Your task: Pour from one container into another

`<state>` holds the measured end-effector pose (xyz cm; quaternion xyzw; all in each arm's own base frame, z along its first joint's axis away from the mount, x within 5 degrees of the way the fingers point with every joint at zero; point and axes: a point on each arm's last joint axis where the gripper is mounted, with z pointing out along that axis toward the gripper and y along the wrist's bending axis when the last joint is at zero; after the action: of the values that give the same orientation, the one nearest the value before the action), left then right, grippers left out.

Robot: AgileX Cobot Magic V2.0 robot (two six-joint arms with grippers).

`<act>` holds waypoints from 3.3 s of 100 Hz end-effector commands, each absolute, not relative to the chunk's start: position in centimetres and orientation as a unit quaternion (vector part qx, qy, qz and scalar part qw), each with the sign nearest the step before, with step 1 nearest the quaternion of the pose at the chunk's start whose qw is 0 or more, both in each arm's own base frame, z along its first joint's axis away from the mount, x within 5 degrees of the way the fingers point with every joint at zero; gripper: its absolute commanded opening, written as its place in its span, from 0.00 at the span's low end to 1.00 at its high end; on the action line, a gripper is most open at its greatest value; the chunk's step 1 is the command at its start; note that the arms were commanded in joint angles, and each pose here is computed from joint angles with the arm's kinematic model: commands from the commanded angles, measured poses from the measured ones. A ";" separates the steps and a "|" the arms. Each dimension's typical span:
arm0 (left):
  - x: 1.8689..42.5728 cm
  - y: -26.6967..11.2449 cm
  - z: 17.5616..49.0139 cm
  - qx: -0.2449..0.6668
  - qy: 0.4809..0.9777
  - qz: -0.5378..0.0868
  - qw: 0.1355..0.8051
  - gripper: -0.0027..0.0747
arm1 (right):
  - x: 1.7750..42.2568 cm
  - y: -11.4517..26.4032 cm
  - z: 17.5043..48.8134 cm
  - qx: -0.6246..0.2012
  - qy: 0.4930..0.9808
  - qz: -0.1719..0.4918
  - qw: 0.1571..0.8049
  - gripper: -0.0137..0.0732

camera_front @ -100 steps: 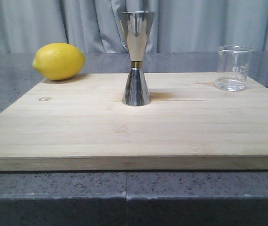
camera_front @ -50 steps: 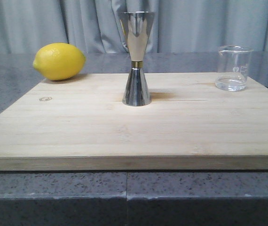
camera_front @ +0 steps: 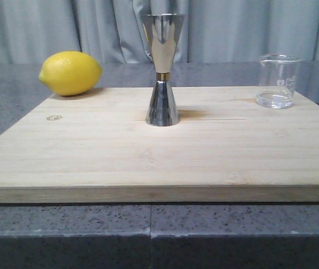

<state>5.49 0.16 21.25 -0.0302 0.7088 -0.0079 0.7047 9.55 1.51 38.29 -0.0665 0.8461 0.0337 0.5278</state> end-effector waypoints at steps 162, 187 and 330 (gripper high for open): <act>5.5 -0.1 20.6 0.004 0.669 -0.014 0.743 0.01 | 7.0 0.1 36.2 0.008 0.746 0.027 0.665 0.07; 5.5 -0.1 20.6 0.004 0.669 -0.014 0.743 0.01 | 5.1 -0.4 28.6 0.048 0.677 -0.001 0.734 0.07; 5.5 -0.1 20.6 0.004 0.669 -0.014 0.743 0.01 | 5.4 -0.3 21.2 0.043 0.654 0.004 0.756 0.07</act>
<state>5.61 -0.13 20.71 0.0078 0.6951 -0.0082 0.7188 5.61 -0.37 20.61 0.0469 0.6880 0.0025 0.7242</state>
